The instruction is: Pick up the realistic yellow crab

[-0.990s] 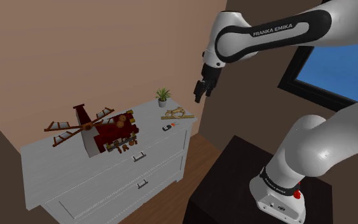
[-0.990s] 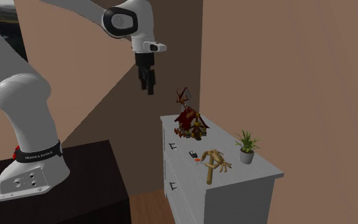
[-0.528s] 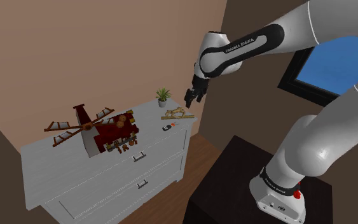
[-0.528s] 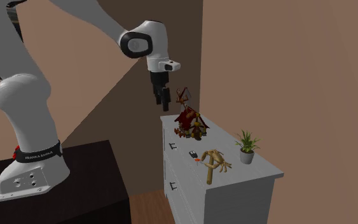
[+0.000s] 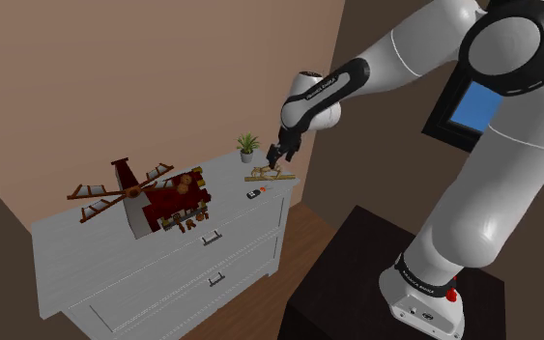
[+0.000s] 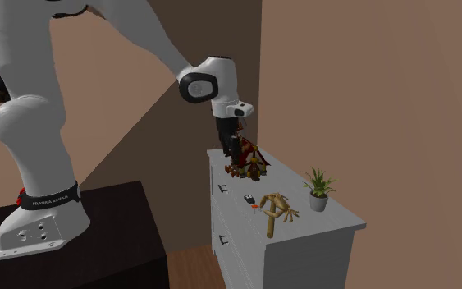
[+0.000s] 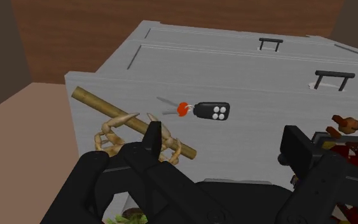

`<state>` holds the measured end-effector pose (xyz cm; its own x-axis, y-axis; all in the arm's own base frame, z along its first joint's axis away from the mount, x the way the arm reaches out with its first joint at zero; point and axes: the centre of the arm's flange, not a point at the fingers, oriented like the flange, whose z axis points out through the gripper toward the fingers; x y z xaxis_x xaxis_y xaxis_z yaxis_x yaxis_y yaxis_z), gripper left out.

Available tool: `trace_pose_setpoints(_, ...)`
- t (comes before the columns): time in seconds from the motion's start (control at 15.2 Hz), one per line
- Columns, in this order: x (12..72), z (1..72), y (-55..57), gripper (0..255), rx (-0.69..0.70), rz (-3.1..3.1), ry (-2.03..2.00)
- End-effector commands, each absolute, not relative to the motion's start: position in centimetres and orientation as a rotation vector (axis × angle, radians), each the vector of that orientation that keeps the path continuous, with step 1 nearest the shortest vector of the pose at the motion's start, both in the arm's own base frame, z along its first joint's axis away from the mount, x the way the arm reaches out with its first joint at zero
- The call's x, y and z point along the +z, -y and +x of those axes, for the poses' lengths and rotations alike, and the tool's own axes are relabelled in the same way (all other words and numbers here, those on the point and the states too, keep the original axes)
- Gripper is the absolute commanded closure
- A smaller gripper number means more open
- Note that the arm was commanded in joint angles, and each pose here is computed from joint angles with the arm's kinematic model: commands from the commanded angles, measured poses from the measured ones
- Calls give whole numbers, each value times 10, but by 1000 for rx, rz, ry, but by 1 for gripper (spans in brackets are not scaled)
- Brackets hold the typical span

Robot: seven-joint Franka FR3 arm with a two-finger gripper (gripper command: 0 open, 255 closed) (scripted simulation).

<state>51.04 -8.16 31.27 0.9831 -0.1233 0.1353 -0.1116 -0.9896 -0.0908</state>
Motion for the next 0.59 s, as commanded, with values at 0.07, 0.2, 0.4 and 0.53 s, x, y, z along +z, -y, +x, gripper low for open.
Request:
trace_pose_setpoints(0.07,284,530,92,0,-244,-3043,-210)
trace_pose_setpoints(0.2,265,546,100,0,-261,-3041,-229)
trace_pose_setpoints(0.4,238,569,113,0,-286,-3037,-257)
trace_pose_setpoints(0.53,219,584,122,0,-304,-3035,-276)
